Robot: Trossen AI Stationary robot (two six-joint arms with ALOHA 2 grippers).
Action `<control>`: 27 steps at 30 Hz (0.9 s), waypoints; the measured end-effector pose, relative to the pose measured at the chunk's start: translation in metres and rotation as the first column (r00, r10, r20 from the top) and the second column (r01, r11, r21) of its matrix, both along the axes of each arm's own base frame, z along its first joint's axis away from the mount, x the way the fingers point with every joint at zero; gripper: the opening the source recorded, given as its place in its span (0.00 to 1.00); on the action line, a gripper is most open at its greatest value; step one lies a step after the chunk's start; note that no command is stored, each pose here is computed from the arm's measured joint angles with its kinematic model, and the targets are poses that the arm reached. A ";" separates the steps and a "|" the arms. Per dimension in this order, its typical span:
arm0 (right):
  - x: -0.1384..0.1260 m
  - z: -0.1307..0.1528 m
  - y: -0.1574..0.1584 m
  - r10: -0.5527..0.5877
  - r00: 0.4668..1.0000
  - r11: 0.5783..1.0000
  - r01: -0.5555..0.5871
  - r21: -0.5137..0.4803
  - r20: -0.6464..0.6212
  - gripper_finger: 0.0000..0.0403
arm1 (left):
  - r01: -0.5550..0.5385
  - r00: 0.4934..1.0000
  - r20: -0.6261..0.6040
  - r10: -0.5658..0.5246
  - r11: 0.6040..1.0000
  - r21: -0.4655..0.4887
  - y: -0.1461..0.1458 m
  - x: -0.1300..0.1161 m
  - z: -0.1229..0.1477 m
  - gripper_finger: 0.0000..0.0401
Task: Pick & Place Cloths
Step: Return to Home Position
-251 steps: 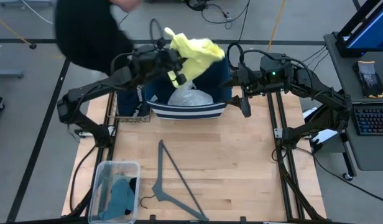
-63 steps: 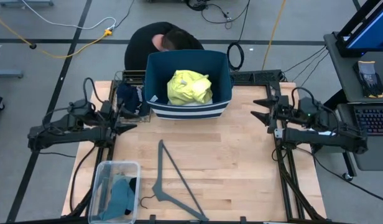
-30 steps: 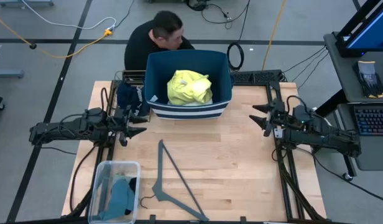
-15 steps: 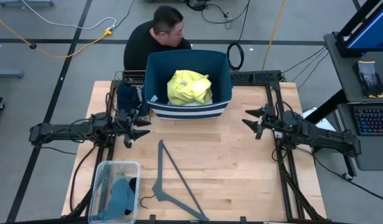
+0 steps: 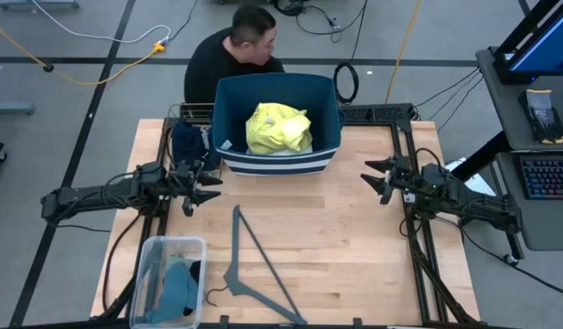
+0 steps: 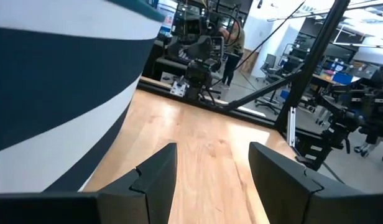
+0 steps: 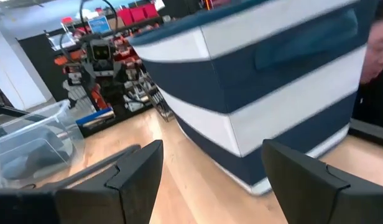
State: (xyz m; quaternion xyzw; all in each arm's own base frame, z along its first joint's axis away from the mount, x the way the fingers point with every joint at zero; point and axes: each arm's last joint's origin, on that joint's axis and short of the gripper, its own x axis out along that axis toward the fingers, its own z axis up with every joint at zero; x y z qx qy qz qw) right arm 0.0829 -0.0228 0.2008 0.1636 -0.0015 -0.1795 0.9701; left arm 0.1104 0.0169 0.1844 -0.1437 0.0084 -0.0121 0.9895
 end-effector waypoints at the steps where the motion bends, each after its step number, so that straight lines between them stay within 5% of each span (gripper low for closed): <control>1: -0.001 -0.002 0.000 -0.001 1.000 1.000 0.001 0.012 -0.009 0.66 | 0.002 1.000 0.001 -0.002 1.000 0.003 0.000 0.000 0.000 0.50; 13: -0.003 -0.011 -0.003 -0.127 0.990 0.992 0.128 0.014 -0.064 0.66 | -0.041 0.999 0.010 0.040 0.999 0.030 0.003 0.000 -0.006 0.50; 27: 0.004 -0.039 -0.005 -0.125 0.982 0.992 0.129 0.019 -0.139 0.66 | -0.199 0.980 -0.018 0.198 0.978 -0.057 0.007 0.000 -0.014 0.50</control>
